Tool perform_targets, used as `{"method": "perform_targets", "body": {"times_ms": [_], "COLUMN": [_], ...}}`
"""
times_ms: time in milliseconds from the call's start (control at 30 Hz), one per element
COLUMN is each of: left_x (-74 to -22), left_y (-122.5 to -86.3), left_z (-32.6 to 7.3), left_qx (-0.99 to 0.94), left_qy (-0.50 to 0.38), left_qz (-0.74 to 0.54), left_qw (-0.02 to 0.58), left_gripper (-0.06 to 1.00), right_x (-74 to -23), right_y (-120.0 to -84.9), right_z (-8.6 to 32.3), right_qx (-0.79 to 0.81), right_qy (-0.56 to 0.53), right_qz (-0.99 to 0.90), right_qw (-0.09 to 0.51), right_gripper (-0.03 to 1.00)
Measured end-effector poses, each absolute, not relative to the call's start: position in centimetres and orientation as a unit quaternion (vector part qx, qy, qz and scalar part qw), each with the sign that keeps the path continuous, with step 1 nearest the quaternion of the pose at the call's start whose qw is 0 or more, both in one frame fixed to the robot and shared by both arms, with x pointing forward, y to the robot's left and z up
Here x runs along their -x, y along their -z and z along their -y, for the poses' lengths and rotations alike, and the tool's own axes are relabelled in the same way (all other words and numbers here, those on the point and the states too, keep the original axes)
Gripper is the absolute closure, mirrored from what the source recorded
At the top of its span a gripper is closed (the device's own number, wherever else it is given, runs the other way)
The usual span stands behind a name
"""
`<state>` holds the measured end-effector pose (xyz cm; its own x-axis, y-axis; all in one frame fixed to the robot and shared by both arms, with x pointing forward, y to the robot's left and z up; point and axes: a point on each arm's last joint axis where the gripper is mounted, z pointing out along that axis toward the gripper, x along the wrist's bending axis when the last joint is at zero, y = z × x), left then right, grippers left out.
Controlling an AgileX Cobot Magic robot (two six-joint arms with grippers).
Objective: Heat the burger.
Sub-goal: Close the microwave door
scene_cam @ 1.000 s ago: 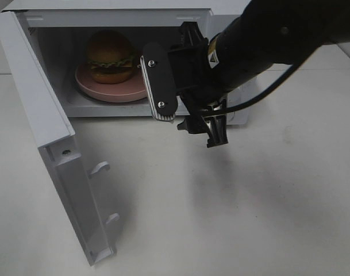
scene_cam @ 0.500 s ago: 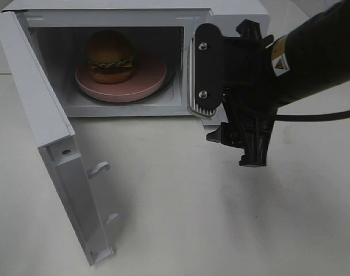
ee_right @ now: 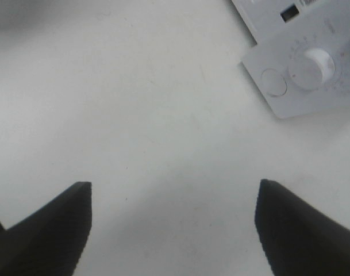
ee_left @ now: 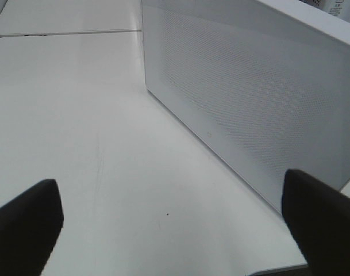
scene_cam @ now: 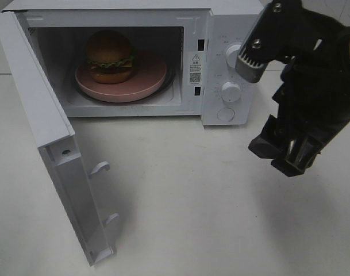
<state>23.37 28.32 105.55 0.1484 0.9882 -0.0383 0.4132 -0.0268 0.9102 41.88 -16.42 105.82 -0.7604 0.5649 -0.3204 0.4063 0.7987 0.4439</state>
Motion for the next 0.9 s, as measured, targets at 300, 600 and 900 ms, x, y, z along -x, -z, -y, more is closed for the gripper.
{"method": "perform_targets", "body": {"times_ms": [300,600,900], "left_x": [-23.4,-23.4,-23.4], "left_y": [-105.6,-105.6,-105.6], "left_z": [-28.3,-28.3,-28.3], "left_qx": [-0.63,-0.63,-0.63], "left_qy": [-0.341,-0.341,-0.341], "left_qz": [-0.556,-0.556,-0.556], "left_qw": [0.421,0.421,0.421], "left_gripper": [-0.03,-0.03,-0.03], "right_x": [-39.5,-36.8,-34.4], "right_y": [-107.4,-108.3,-107.5], "right_z": [18.8,21.4,24.6], "right_qx": [-0.339,-0.378,-0.433], "right_qy": [-0.158,-0.14,-0.161], "right_qz": [-0.905,-0.894,-0.865], "right_qw": [0.205,0.195,0.193], "right_gripper": [0.21,0.21,0.21]}}
